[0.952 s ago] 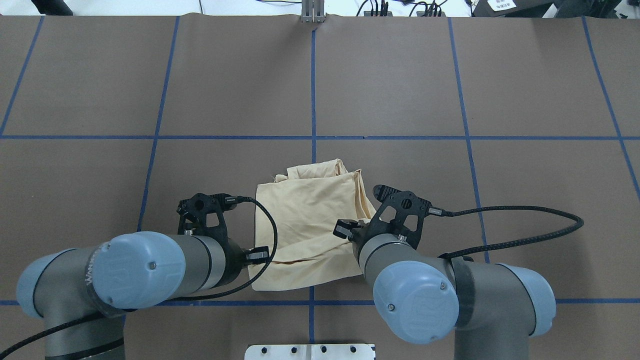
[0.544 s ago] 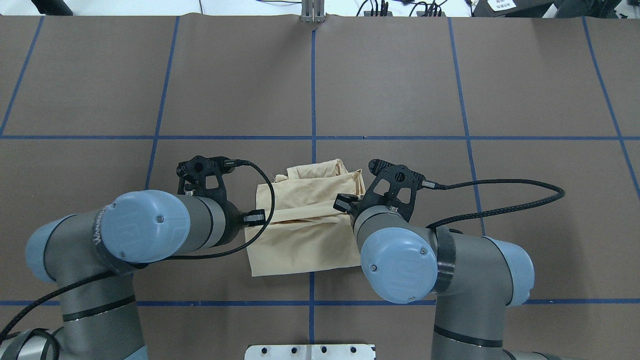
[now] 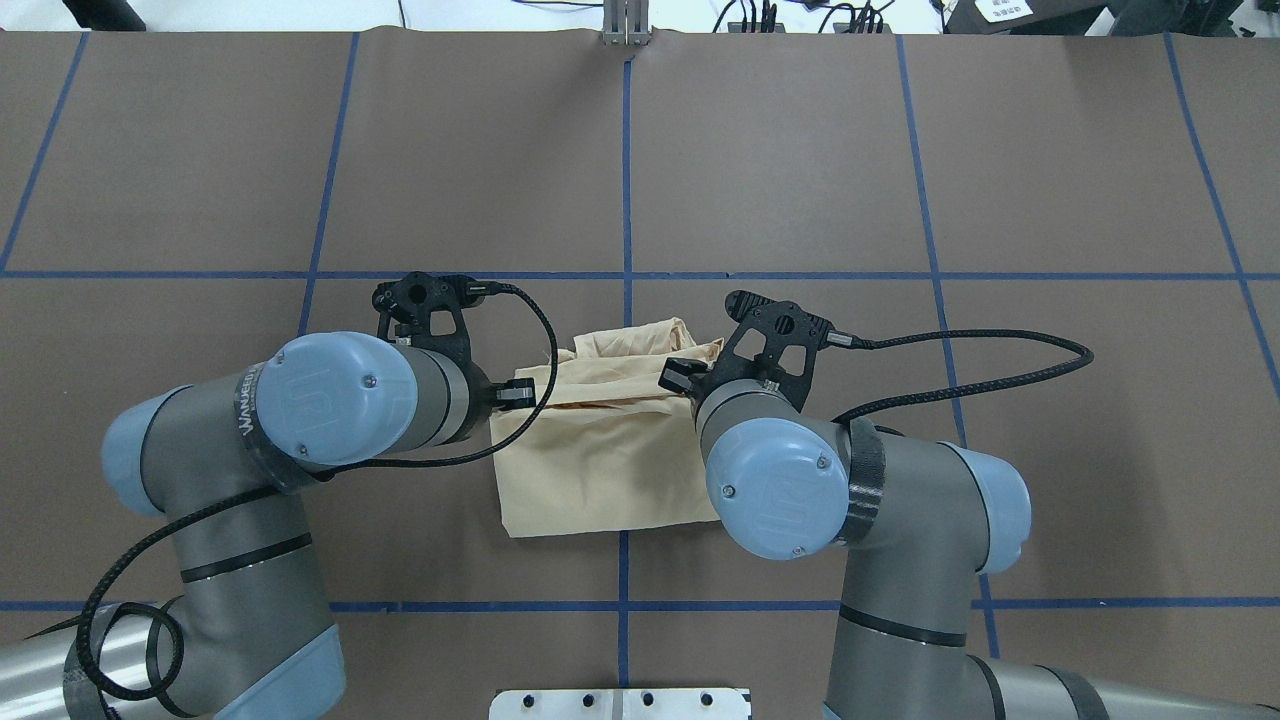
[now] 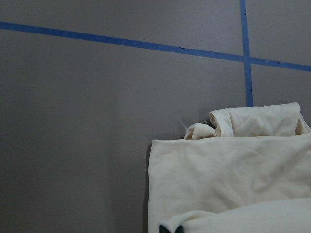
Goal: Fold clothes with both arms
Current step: 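Lay the folded edge down on the far half with both grippers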
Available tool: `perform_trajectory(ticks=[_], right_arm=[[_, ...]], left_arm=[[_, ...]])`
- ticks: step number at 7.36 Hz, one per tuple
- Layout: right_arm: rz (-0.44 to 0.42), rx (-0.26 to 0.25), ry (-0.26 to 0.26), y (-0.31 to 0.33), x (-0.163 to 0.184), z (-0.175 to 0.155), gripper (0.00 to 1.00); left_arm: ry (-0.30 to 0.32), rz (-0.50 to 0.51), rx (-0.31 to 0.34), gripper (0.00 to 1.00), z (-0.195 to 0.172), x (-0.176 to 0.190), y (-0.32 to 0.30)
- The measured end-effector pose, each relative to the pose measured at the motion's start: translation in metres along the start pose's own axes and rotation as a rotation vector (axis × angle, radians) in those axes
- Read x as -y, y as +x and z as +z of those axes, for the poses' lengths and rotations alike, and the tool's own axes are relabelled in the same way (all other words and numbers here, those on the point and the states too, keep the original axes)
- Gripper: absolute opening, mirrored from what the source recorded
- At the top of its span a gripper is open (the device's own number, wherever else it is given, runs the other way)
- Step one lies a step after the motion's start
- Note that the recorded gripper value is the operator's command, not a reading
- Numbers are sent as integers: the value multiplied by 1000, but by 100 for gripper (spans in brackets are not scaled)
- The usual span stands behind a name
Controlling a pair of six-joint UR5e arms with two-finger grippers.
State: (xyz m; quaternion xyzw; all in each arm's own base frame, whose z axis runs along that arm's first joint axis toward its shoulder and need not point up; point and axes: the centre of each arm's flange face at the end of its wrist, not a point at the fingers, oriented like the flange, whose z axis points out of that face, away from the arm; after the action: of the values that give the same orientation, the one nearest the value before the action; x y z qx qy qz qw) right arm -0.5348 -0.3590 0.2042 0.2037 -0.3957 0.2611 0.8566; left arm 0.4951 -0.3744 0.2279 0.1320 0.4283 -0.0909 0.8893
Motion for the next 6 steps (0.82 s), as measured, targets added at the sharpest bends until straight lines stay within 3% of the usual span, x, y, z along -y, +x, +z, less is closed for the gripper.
perform_trajectory(ticks=[4,5,6], right_arm=[[-9,-34,12,-16,1,29,0],[-9,-43,13,-14,2,33,55],[-6,-54,3,-13,7,37,100]], left_arm=[[7,3,13,0,29,9,2],[8,6,15,11,37,11,1],[10,22,18,99,41,13,0]])
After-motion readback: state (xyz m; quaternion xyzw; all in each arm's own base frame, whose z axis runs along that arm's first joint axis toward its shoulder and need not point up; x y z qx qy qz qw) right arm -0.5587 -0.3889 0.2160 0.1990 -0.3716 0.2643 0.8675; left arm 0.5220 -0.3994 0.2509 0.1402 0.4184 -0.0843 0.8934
